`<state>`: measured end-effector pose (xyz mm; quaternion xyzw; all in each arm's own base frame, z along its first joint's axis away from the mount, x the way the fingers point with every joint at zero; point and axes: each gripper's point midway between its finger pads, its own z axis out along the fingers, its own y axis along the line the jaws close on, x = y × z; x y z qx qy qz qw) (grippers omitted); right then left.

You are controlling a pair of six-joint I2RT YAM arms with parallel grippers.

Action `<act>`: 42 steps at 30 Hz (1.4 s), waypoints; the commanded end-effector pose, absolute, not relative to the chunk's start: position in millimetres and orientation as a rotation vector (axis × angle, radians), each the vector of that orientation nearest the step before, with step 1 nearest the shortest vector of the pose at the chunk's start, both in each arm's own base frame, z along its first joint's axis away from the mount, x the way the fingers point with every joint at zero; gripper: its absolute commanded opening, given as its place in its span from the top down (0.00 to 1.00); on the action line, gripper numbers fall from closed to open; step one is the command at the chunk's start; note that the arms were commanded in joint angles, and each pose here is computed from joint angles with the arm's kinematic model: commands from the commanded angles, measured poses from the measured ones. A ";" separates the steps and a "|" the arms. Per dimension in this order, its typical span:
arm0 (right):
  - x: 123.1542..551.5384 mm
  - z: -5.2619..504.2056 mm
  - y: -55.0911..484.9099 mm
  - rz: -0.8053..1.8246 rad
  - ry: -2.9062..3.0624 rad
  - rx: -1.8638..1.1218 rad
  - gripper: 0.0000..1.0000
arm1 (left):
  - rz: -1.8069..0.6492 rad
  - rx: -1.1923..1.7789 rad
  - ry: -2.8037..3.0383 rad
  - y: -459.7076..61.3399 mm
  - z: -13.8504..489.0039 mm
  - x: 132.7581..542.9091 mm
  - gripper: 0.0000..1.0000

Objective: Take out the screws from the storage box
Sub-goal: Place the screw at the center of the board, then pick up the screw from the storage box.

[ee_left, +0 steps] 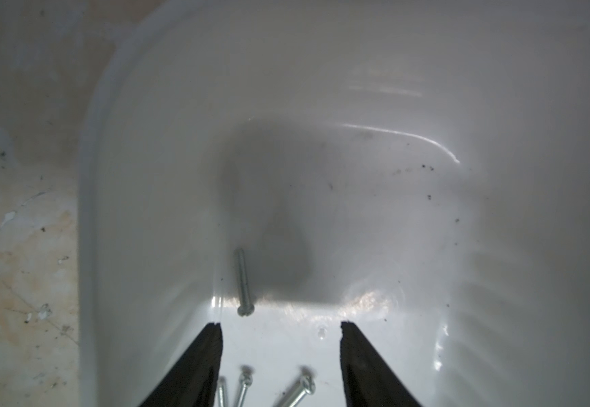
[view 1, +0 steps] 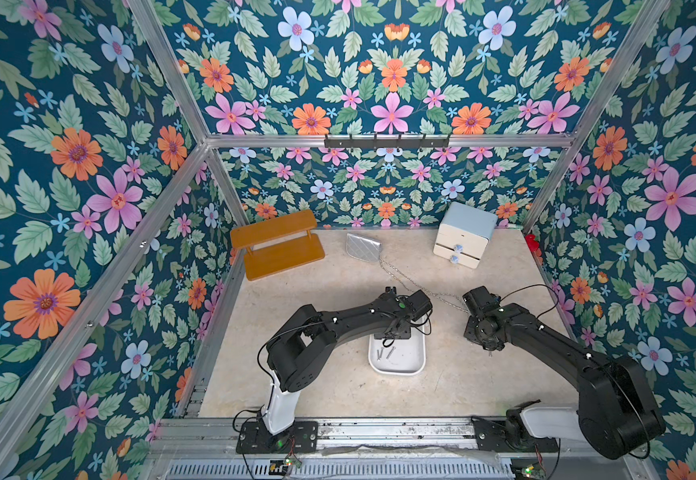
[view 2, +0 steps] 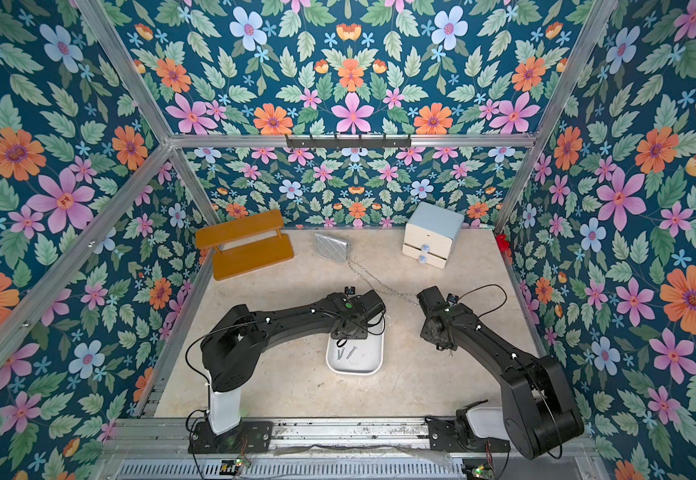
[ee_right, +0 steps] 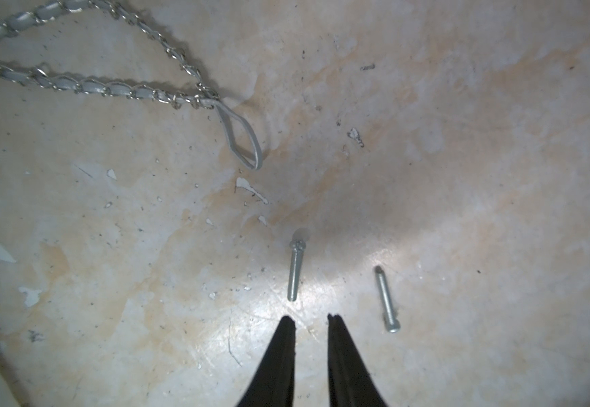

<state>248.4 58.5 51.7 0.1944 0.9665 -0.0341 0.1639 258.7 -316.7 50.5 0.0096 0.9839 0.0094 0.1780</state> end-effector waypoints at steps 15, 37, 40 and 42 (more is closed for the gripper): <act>243.8 57.6 52.6 -0.116 2.734 0.539 0.76 | 0.036 -0.031 2.888 -324.8 12.2 253.0 0.43; 241.0 55.5 54.4 -0.108 2.756 0.525 0.76 | 0.011 -0.182 2.891 -299.5 -3.9 276.8 0.74; 239.8 55.9 53.5 -0.110 2.753 0.526 0.75 | 0.022 -0.175 2.901 -299.6 -8.6 275.8 0.78; 238.8 55.8 52.8 -0.109 2.751 0.528 0.75 | 0.033 -0.175 2.910 -296.9 -13.3 273.2 0.81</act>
